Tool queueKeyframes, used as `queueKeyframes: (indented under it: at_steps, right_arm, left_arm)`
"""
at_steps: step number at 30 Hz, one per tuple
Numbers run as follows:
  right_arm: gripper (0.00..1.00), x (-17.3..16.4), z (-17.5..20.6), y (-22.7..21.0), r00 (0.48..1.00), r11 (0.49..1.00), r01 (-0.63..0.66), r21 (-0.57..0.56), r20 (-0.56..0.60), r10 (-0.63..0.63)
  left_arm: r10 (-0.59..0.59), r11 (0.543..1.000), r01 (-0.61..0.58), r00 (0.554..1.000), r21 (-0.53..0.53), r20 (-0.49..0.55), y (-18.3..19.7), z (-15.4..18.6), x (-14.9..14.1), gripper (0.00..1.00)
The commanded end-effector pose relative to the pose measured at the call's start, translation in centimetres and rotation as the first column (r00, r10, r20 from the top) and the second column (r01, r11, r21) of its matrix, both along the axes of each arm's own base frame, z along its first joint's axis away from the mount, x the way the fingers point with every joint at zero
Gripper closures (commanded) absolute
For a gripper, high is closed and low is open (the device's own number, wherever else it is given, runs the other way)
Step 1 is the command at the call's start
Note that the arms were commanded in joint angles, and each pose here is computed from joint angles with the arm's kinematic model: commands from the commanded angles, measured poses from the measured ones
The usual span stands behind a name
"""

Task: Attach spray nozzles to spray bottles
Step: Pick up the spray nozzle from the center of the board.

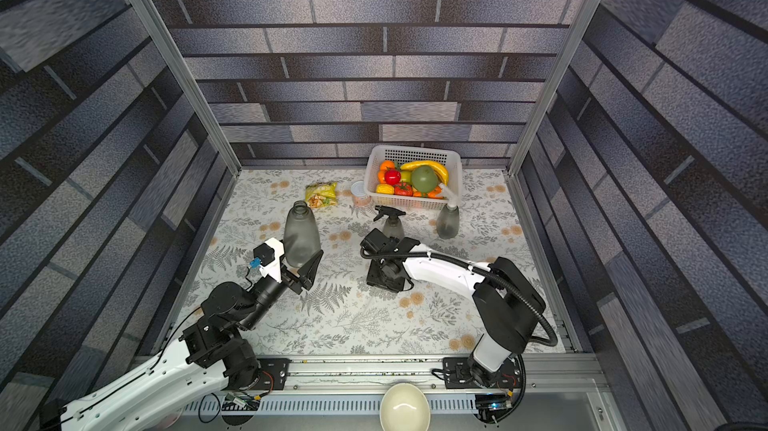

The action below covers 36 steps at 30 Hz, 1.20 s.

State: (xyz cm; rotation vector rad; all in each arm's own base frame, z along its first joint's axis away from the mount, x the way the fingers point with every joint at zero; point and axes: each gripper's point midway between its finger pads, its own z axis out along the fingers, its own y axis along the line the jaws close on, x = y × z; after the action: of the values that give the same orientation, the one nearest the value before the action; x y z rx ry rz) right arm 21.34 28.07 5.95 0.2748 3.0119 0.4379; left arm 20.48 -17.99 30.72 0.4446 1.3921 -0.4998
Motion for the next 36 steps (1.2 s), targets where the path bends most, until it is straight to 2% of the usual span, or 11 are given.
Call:
queueKeyframes:
  at_steps: [1,4,8,15,26,31,36]
  right_arm:
    - [0.56,0.3,-0.4,0.2,0.998,0.999,0.048,-0.01,-0.037,-0.049]
    - [0.6,0.7,-1.2,-0.6,0.997,0.996,0.075,-0.049,-0.033,-0.077]
    - [0.61,1.4,-2.1,0.0,0.994,0.995,0.092,-0.031,-0.059,-0.094]
    - [0.63,1.8,-2.7,0.0,0.994,0.995,0.076,-0.07,-0.075,-0.081]
    - [0.62,1.0,-4.9,-0.4,0.989,0.993,0.051,-0.106,-0.129,-0.065]
    - [0.68,1.4,-4.3,-0.7,0.994,0.994,0.049,-0.1,-0.089,-0.058]
    - [0.69,2.4,-0.8,-0.7,0.999,0.998,0.034,-0.051,0.027,-0.033]
  left_arm:
    - [-0.009,1.0,0.01,1.0,-0.026,0.021,0.2,1.3,-0.6,0.18]
    - [-0.021,0.999,0.022,0.999,-0.023,0.024,0.0,1.3,-0.8,0.18]
    - [-0.035,0.999,0.035,0.999,-0.023,0.031,-0.2,1.3,-1.0,0.18]
    - [-0.044,0.999,0.045,0.998,-0.024,0.037,-0.3,1.5,-1.2,0.18]
    - [-0.048,0.999,0.049,0.998,-0.017,0.036,-0.4,1.4,-1.2,0.19]
    - [-0.047,0.999,0.047,0.998,-0.013,0.032,-0.4,1.3,-1.2,0.19]
    - [-0.045,0.999,0.045,0.998,-0.01,0.036,-0.5,1.6,-1.1,0.19]
